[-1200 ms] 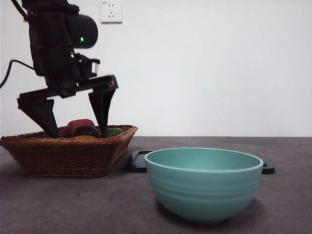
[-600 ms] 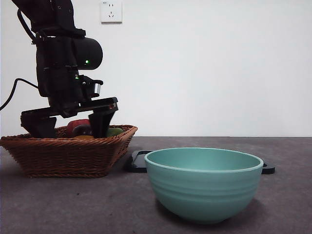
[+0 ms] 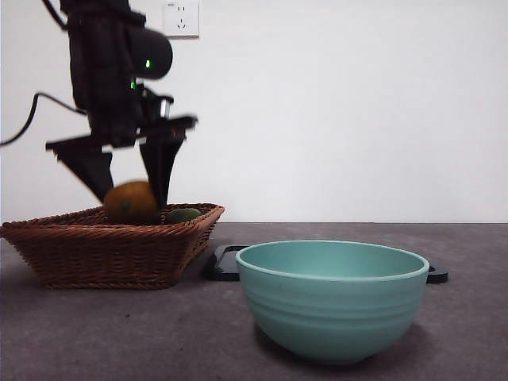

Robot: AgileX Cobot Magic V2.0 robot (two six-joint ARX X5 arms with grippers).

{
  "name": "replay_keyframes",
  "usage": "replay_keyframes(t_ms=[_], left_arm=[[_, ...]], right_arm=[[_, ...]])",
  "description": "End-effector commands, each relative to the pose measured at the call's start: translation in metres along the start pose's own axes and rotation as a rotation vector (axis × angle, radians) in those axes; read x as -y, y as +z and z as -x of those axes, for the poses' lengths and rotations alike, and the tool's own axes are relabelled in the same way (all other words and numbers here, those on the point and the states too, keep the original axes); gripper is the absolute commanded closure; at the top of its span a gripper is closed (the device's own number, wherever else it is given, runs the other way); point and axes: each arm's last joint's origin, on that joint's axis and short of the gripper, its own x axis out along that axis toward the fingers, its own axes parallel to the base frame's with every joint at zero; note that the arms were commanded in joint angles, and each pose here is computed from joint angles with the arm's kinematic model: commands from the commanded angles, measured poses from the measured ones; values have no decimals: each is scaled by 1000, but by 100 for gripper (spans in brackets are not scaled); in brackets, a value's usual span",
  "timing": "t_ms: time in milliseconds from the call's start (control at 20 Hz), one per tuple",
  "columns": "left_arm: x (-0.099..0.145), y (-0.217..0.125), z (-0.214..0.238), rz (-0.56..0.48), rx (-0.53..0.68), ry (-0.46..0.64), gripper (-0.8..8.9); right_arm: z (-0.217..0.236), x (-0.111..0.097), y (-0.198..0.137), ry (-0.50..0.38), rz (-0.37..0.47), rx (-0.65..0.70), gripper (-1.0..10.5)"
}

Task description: Pick up the wifruite, put it on the bowl, pick up the plate, put it on desk

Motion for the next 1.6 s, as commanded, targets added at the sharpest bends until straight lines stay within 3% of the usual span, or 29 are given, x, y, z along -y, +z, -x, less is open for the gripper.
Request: replay_keyframes(t_ms=[50, 350, 600, 1050, 1600], left_arm=[[9, 4, 24, -17, 11, -19, 514], [43, -26, 78, -112, 15, -44, 514], [85, -60, 100, -255, -9, -79, 512], [163, -100, 93, -416, -16, -154, 512], [214, -111, 31, -526, -92, -90, 512]], right_arm=[[4, -2, 4, 7, 5, 27, 286], [4, -2, 4, 7, 5, 27, 286], [4, -2, 4, 7, 4, 27, 286], [4, -2, 3, 9, 2, 17, 286], [4, -2, -1, 7, -14, -33, 286]])
